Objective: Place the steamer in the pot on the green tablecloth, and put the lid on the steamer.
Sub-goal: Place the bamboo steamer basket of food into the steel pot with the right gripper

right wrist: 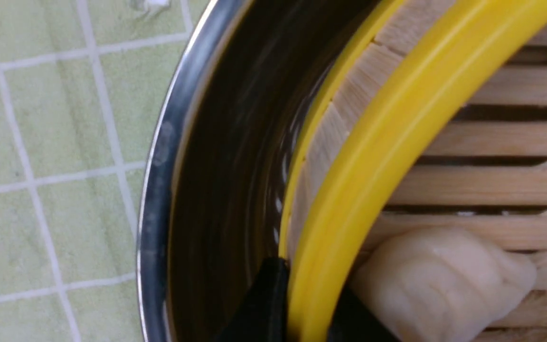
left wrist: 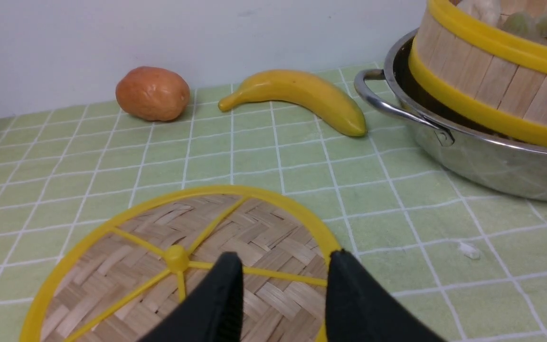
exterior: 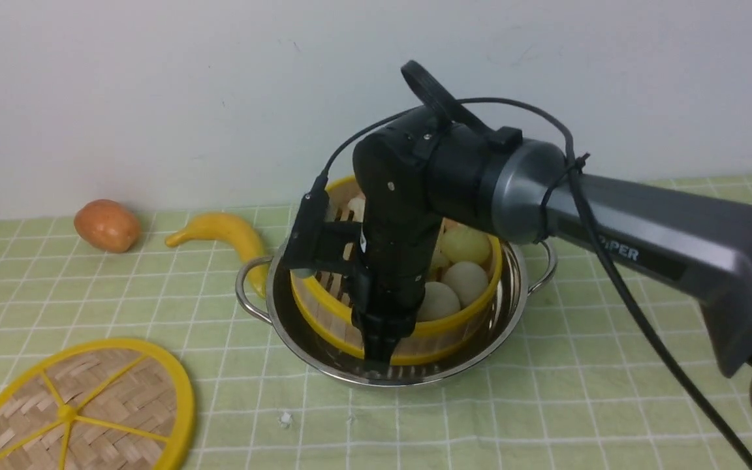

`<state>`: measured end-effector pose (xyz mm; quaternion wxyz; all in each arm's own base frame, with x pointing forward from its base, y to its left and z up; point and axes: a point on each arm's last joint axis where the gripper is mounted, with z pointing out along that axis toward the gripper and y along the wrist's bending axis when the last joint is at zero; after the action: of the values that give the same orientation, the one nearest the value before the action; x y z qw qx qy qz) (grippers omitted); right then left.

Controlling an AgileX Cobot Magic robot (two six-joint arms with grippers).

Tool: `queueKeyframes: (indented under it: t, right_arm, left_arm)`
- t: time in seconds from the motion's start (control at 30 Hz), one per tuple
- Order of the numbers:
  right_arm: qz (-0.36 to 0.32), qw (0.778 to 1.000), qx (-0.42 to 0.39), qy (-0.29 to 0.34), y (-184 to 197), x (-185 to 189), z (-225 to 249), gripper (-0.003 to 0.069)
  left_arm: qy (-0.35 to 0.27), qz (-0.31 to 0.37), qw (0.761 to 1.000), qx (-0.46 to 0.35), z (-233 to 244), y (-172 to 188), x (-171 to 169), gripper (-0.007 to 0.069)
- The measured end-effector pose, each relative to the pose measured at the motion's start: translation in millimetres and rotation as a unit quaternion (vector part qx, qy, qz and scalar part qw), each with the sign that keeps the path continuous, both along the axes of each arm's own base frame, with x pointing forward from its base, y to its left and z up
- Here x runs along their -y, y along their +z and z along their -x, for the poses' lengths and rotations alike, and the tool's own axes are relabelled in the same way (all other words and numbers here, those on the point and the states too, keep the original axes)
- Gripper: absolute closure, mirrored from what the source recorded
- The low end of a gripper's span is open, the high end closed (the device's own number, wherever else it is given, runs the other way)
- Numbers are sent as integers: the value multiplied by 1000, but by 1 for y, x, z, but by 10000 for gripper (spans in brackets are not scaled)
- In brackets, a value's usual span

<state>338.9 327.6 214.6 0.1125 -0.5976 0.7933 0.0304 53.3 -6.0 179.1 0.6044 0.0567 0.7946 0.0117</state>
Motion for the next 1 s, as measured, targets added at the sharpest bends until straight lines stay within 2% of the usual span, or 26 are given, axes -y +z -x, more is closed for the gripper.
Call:
queueKeyframes:
  t: [0.23, 0.43, 1.0]
  right_arm:
    - [-7, 999, -8, -34, 0, -3, 3, 604]
    - [8, 1000, 5, -25, -2, -15, 15, 604]
    - [36, 999, 4, -31, -29, -18, 10, 604]
  left_arm:
    - [0, 0, 1000, 0, 0, 0, 0, 385]
    - [0, 0, 1000, 0, 0, 0, 0, 385]
    - [0, 0, 1000, 0, 0, 0, 0, 385]
